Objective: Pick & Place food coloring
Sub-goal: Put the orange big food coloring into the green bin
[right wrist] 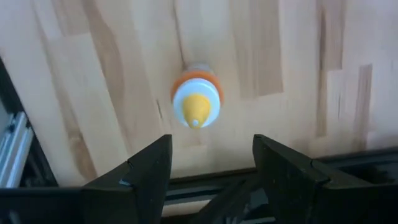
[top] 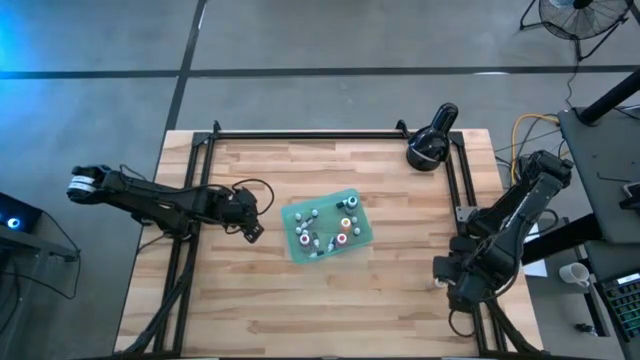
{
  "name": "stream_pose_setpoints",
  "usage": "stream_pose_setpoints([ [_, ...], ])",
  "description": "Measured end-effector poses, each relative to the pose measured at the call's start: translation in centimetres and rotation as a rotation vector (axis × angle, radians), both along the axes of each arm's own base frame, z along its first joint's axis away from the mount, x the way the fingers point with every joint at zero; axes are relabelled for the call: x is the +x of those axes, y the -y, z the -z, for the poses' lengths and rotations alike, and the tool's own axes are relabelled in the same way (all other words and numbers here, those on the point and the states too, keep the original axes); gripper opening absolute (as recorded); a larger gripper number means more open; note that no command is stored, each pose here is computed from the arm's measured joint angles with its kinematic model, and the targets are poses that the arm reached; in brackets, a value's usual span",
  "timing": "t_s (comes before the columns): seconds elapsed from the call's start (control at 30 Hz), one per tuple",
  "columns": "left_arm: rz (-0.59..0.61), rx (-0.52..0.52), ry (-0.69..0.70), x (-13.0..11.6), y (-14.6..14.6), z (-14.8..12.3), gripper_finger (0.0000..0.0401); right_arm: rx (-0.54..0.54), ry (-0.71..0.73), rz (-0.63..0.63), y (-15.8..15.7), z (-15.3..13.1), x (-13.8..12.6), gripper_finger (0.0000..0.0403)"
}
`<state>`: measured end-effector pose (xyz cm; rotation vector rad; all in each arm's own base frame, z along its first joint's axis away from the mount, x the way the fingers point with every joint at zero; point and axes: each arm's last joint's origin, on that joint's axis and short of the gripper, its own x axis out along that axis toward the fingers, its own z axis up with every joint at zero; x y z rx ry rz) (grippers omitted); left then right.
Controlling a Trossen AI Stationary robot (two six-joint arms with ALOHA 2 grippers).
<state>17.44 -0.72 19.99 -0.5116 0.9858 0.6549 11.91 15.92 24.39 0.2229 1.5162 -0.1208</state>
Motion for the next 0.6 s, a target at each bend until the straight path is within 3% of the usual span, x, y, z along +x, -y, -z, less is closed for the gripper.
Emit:
stream_pose_setpoints([
  [0.23,-0.002,0.003,0.031,0.3,0.0,-0.1,0.0213,0.029,0.042,-0.158,-0.5,0.2,0.4,0.0217],
  [0.6,-0.005,0.007,0.056,0.5,0.0,-0.2,0.0213,-0.039,0.031,-0.228,-0.7,1.8,0.6,0.0217],
])
